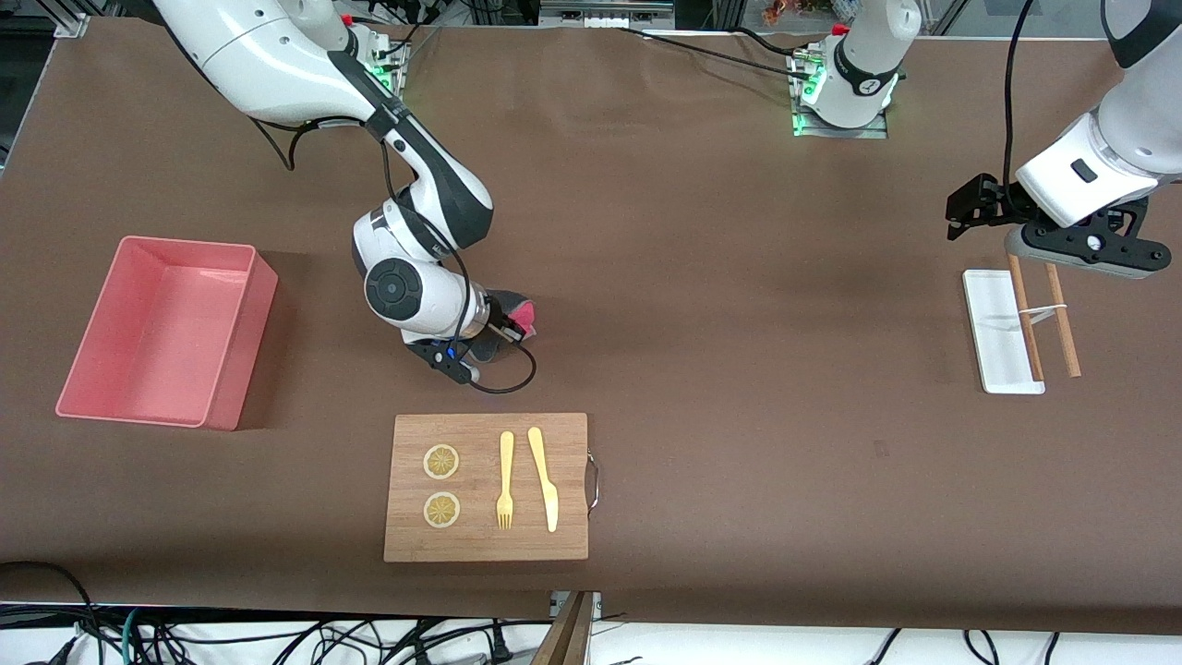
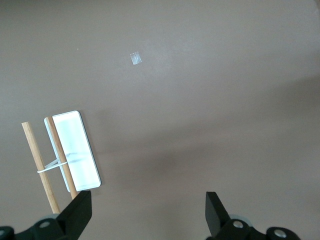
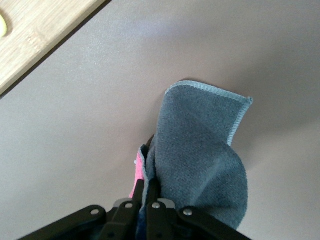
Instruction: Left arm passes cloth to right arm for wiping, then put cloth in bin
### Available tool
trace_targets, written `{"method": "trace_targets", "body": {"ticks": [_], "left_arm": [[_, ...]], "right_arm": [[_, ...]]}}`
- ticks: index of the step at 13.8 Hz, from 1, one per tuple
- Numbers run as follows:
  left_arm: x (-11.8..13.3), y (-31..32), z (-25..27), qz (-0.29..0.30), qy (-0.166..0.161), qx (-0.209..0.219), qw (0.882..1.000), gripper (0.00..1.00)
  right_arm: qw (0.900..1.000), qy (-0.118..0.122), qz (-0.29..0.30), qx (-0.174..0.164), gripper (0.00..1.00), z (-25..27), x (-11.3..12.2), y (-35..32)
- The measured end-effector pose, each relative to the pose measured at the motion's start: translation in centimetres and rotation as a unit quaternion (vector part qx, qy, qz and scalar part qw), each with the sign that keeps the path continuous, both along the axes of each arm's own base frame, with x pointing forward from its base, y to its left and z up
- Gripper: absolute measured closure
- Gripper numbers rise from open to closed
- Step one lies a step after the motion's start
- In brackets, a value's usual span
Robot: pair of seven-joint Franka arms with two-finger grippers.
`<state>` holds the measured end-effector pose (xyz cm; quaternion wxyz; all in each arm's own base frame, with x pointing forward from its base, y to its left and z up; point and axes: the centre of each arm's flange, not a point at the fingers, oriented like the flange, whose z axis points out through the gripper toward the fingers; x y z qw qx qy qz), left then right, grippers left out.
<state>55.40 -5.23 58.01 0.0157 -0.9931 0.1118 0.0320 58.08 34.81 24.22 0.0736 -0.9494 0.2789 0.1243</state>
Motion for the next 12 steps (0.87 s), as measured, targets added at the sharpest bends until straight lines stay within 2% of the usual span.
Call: {"method": "trace_targets", "body": {"ticks": [5, 12], "left_arm": [[0.0, 0.0, 0.0, 0.000, 0.001, 0.000, 1.000, 0.00], [-0.1, -0.8, 0.0, -0.002, 0.001, 0.001, 1.000, 0.00]], "right_arm": [[0.999, 0.000, 0.033, -0.007, 0.97, -1.9, 1.2, -3.5], [0.994, 0.033, 0.106, -0.025, 0.97, -4.2, 3.0, -11.4]]}}
